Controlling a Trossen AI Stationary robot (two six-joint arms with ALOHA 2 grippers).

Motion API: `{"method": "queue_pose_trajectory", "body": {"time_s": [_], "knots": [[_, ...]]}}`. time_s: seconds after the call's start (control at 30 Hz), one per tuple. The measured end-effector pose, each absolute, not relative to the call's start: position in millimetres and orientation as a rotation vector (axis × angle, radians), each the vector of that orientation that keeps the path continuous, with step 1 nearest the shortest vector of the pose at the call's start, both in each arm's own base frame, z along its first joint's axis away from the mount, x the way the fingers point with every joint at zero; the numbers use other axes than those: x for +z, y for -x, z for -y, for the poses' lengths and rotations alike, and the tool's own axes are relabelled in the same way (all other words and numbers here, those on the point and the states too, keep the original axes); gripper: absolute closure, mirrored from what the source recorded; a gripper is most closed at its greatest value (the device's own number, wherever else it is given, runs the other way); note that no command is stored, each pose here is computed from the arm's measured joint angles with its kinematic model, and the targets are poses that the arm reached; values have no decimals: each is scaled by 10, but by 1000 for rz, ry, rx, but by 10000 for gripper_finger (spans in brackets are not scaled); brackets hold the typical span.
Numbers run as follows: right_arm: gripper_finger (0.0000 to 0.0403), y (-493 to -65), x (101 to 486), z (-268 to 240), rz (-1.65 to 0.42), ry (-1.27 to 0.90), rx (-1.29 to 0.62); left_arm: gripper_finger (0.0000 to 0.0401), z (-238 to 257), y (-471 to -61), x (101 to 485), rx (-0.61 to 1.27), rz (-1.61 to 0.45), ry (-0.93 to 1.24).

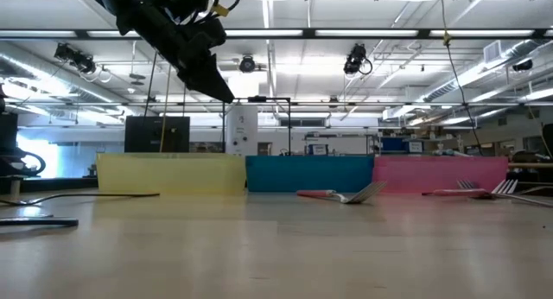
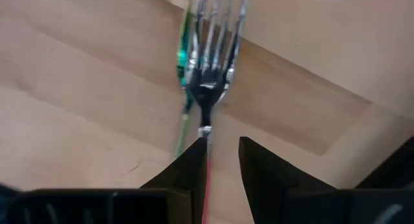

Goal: Sort silverware by color (type)
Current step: Put the bottom right pink fork into the yellow bin

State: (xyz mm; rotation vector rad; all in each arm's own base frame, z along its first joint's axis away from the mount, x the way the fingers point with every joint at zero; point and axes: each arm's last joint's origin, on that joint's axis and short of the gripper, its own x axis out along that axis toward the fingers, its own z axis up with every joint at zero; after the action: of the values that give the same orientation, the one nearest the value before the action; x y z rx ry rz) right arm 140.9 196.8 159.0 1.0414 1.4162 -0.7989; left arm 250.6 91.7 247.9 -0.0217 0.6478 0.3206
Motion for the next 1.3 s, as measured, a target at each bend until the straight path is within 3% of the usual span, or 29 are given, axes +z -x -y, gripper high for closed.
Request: {"method": "queue_pose_trajectory", "body": {"time_s": [0.7, 0.97, 1.3], "knots": [[308, -1472, 1318, -2090, -1457, -990, -812, 280, -916, -2503, 2476, 328, -649, 43], [380, -1463, 1322, -2084, -1490, -945, -773, 280, -915, -2501, 2472, 327, -654, 44], [382, -1452, 1380, -2044, -1455, -926, -755, 280, -918, -2499, 2473, 328, -654, 41]]}}
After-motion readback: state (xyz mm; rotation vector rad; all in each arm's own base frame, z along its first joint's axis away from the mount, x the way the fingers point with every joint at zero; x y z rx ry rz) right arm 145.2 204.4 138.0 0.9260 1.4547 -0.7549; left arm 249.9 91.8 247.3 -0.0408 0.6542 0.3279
